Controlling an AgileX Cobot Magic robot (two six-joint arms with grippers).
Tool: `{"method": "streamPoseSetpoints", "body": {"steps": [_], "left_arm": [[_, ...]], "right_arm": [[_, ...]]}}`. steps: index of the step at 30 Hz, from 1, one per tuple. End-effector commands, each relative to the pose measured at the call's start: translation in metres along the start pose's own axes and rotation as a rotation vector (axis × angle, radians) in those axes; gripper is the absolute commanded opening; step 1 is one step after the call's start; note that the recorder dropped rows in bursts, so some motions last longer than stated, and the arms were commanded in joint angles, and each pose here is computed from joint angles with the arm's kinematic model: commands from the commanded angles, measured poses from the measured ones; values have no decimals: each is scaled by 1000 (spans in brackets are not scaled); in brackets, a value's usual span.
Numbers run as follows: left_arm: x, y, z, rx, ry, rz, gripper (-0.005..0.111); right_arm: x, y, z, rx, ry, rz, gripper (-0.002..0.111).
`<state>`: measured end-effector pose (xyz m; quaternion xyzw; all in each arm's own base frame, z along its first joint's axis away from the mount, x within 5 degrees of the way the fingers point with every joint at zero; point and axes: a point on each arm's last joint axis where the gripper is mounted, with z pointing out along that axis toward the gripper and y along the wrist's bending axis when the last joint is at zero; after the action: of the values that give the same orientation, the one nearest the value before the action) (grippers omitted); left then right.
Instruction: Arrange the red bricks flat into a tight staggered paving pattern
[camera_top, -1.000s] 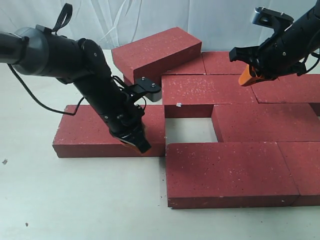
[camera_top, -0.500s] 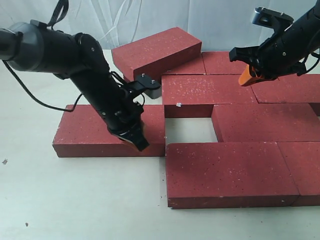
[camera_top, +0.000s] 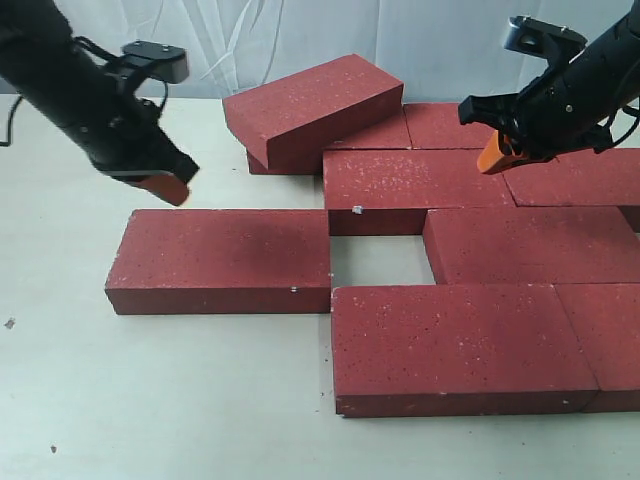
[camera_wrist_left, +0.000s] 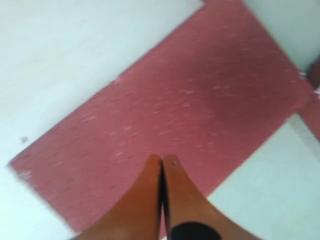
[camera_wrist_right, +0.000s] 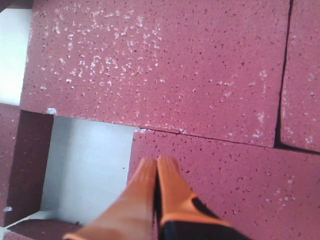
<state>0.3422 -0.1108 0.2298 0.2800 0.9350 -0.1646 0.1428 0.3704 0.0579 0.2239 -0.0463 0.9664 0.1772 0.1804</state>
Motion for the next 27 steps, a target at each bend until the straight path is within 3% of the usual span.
{"method": "streamPoseSetpoints", "body": {"steps": [1,5,10,19,27], "left_arm": [[18,42,-8,-127,-1,-193,0],[31,61,-5,-191,-15,-266,0],[41,68,9,-216,-29,-285,0],[52,78,52,-156,77,-350,0],[52,72,58,-82,87,-384,0]], "right_arm": [[0,-2,0,6,1,-6,-1],[0,-2,0,6,1,-6,-1],[0,-2,0,6,1,-6,-1],[1,-1,0,4,9,-6,-1],[0,-2,0,7,-3,-6,-1]]}}
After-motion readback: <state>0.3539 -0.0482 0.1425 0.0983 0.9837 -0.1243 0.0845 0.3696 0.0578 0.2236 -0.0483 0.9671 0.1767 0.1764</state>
